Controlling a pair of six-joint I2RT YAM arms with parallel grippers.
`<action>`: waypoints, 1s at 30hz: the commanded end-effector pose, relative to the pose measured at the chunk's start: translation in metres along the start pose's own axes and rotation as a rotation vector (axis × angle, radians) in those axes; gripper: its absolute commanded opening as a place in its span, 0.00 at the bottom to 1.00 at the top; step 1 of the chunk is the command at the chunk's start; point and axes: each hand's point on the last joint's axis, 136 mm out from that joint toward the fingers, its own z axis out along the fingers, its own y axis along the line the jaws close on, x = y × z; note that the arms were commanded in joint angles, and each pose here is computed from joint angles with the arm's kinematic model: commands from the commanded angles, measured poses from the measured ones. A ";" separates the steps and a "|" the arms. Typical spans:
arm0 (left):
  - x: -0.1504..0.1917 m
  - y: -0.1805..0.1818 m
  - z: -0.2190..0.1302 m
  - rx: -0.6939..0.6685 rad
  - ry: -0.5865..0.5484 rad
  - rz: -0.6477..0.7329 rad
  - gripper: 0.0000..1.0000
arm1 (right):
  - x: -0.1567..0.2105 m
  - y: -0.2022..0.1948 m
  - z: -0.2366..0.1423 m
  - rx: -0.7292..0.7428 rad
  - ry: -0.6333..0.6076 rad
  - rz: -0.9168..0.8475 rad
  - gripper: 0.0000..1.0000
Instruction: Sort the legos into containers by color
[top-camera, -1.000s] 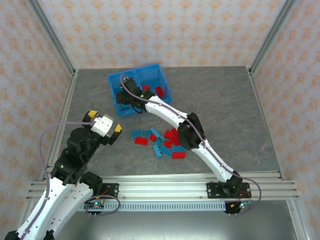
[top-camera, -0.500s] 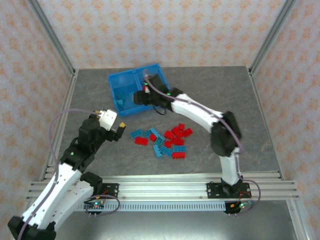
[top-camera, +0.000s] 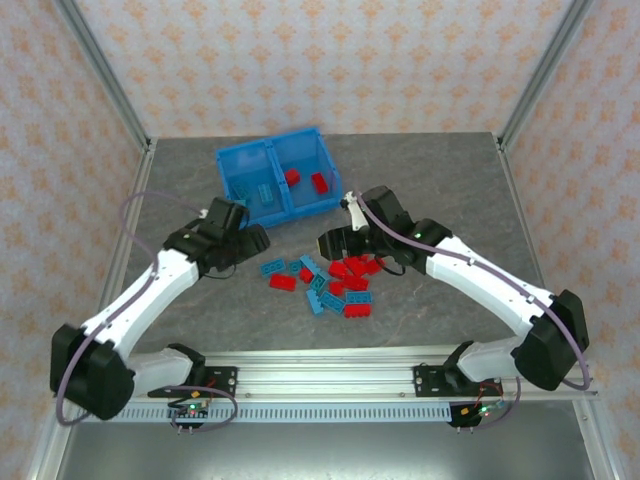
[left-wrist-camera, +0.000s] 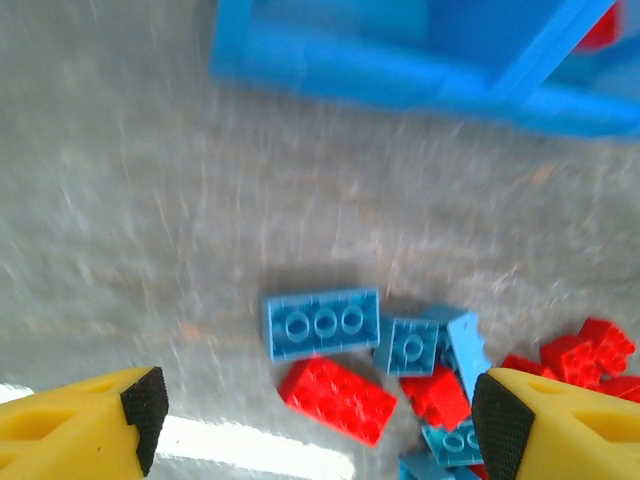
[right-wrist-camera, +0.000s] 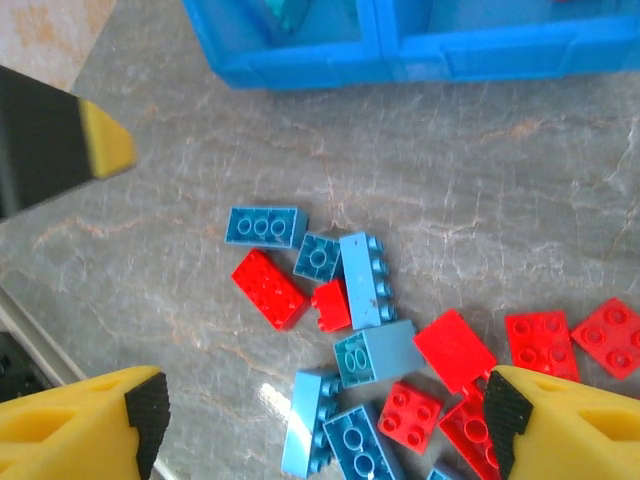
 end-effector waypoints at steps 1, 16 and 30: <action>0.025 -0.008 0.004 -0.026 0.118 -0.138 0.86 | 0.016 0.000 0.002 -0.009 0.071 -0.043 0.84; 0.035 -0.011 0.071 -0.164 0.238 -0.030 0.97 | 0.006 0.003 -0.002 -0.019 0.010 -0.026 0.87; 0.050 0.009 0.110 -0.280 0.312 0.021 0.75 | 0.008 -0.002 -0.005 -0.006 -0.017 0.008 0.87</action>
